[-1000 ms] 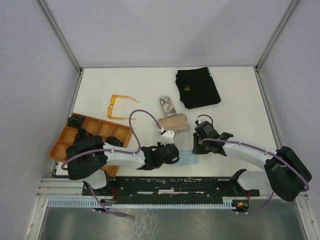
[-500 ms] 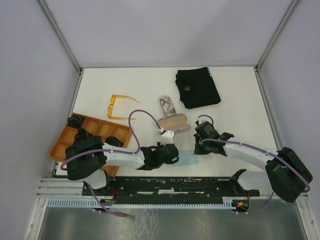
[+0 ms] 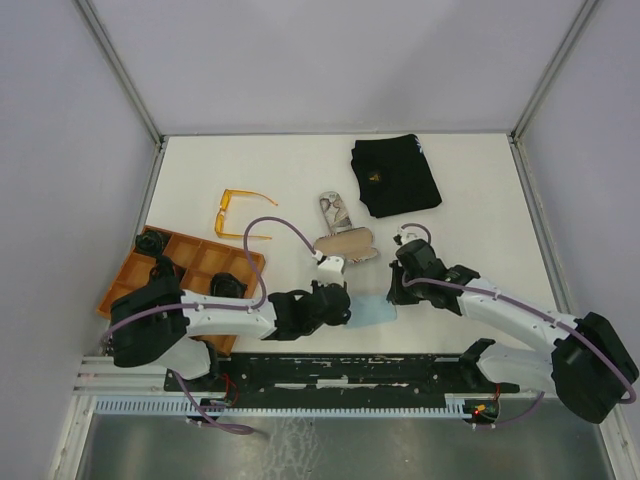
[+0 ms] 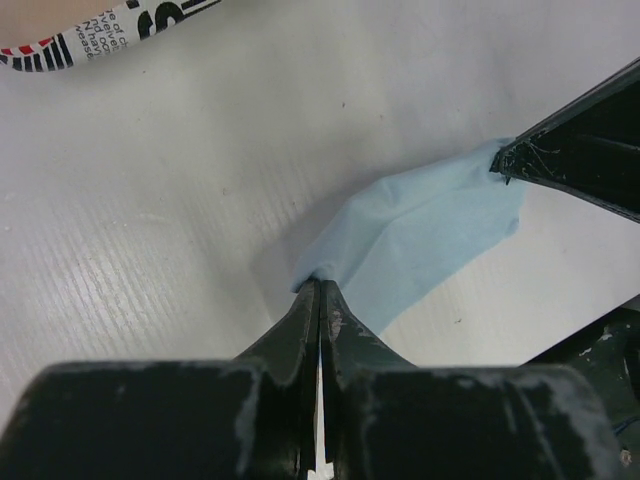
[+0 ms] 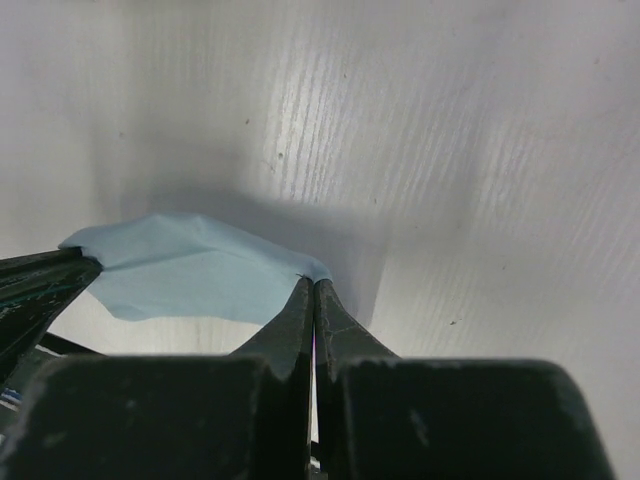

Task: Organize the sunglasses
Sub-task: Pick up the glasses cleaning cloth from the center of the board.

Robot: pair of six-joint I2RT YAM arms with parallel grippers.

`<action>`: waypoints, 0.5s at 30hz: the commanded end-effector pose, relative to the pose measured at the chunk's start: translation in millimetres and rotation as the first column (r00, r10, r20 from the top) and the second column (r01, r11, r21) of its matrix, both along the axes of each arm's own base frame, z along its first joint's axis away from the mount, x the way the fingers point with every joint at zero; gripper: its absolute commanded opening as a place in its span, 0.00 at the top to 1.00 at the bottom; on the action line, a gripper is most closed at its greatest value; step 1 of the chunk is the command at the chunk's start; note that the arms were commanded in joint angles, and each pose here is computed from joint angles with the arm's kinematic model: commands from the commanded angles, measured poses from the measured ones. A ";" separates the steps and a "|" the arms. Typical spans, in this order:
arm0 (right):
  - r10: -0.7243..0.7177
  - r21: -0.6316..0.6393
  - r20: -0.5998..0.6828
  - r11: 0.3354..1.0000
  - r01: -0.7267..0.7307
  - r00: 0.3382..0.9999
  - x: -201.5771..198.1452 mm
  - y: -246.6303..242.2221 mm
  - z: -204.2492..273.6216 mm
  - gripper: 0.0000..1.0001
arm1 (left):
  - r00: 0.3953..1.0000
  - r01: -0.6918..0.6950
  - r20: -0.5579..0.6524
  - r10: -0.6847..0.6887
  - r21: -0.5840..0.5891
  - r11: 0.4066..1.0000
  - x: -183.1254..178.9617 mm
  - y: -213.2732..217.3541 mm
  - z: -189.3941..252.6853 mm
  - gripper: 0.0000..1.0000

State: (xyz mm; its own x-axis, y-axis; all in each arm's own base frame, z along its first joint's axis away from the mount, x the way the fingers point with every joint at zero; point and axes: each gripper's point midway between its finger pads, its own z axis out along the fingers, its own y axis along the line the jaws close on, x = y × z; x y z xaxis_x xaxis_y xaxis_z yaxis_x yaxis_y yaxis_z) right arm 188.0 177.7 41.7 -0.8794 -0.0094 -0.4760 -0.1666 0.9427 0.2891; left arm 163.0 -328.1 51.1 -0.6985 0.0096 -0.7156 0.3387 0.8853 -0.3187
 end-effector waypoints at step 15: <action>-0.005 0.083 0.134 0.996 -0.006 0.991 29.7 19.4 49.6 1.00 | 0.995 -0.055 0.076 0.060 -0.065 0.996 19.5 25.3 31.1 0.97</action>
